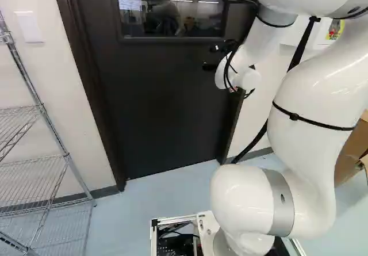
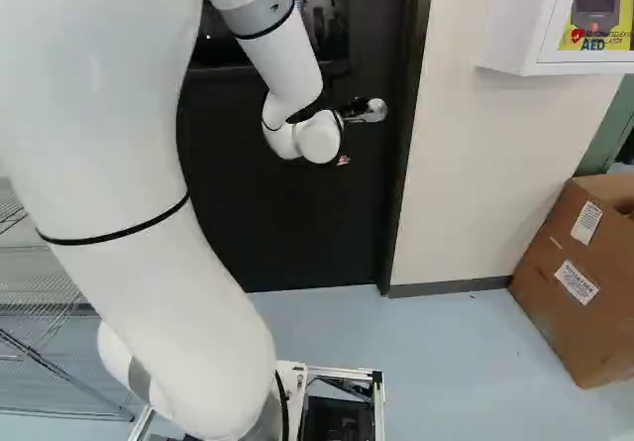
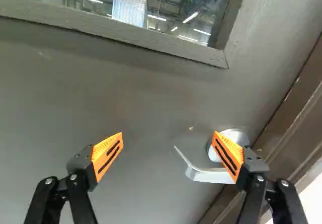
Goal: Open the door and move inside
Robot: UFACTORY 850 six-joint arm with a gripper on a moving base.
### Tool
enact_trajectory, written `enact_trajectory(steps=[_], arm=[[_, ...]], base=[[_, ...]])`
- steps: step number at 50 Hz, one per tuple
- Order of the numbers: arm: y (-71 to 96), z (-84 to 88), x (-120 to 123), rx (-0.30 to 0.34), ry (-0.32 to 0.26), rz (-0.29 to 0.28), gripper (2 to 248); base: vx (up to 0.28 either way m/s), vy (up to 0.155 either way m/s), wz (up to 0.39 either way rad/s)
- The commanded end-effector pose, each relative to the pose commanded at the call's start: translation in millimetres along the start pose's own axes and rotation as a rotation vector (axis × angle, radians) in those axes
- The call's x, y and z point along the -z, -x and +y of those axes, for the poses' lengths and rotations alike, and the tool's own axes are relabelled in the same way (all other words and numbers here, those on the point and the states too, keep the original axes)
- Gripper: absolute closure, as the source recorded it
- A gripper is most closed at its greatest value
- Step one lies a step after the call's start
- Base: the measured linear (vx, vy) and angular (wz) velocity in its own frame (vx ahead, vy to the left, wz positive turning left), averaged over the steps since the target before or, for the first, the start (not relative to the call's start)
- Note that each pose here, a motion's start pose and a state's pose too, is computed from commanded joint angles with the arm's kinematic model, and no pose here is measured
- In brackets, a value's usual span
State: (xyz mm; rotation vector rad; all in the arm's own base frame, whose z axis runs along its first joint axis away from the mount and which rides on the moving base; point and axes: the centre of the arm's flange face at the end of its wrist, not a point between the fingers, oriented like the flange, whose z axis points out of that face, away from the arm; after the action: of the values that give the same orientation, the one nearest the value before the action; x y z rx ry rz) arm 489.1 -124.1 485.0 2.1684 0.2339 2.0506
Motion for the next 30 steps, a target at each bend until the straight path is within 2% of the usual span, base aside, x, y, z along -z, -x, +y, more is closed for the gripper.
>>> enact_trajectory(steps=[30], arm=[[34.5, 5.2, -21, -0.019, -0.001, -0.058, 3]], base=[[0.0, 0.0, 0.0]])
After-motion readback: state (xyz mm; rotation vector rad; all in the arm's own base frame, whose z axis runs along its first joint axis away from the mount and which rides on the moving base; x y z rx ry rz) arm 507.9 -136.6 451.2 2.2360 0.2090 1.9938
